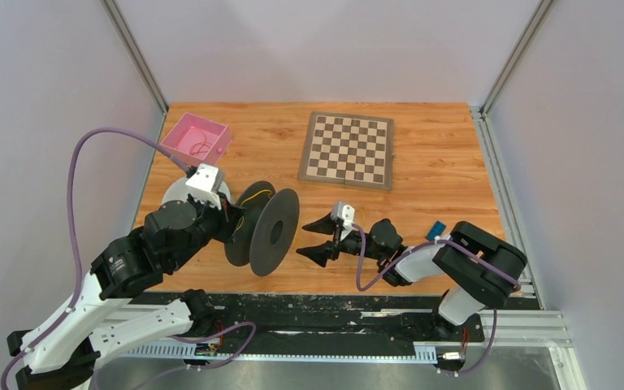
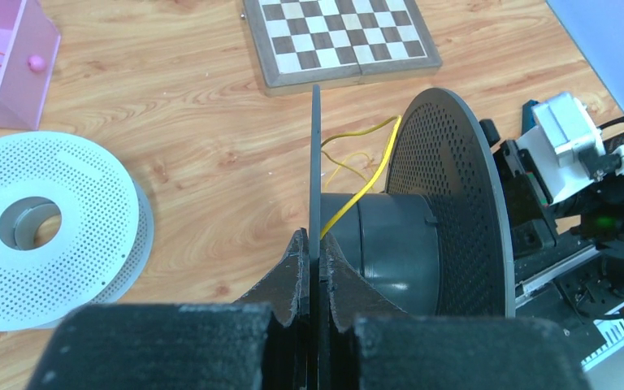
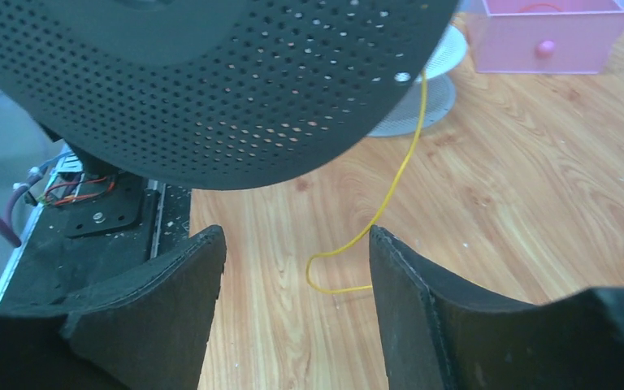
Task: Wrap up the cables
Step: Pick up the cable reel from the corner of the board.
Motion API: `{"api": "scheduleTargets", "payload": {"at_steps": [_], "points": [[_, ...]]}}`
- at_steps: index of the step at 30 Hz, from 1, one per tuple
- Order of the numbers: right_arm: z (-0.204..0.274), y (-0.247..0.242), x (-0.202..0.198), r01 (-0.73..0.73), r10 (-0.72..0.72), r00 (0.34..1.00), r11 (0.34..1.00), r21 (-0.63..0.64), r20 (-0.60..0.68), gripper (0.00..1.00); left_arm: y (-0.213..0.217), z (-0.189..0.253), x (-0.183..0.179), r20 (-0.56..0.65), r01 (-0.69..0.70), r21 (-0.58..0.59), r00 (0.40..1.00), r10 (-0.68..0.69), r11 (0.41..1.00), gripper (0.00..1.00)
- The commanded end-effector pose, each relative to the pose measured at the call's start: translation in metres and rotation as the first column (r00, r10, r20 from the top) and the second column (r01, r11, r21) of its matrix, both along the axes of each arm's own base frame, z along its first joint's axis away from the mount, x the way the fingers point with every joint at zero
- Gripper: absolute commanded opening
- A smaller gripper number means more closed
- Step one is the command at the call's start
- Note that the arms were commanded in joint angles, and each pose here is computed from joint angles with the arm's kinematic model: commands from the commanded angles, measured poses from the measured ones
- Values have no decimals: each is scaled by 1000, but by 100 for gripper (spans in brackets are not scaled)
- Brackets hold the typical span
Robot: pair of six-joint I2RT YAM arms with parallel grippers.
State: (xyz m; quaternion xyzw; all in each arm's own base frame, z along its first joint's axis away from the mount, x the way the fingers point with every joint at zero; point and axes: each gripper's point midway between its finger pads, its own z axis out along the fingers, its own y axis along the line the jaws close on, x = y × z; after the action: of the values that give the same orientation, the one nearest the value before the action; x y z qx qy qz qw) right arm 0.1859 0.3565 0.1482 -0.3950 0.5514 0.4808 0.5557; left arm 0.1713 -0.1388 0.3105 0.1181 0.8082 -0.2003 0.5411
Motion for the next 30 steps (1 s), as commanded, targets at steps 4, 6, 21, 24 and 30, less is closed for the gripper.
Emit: {"api": "scheduleTargets", "payload": {"at_steps": [4,6,21,24,30], "points": [[22,21,-12,-106,96,991,988,111,95,64,-11,55,5,77,-4,-204,997,20,979,0],[22,22,-10,-96,83,992,986,136,99,64,-11,58,4,79,0,-215,997,18,977,0],[17,37,7,-73,52,988,988,134,149,66,3,79,5,97,-63,-307,991,97,949,0],[13,43,6,-101,81,983,987,121,164,62,1,90,1,101,-41,-347,992,81,937,0],[13,55,-5,-182,158,974,973,142,162,55,-1,102,0,100,-36,-403,992,83,914,0]]}}
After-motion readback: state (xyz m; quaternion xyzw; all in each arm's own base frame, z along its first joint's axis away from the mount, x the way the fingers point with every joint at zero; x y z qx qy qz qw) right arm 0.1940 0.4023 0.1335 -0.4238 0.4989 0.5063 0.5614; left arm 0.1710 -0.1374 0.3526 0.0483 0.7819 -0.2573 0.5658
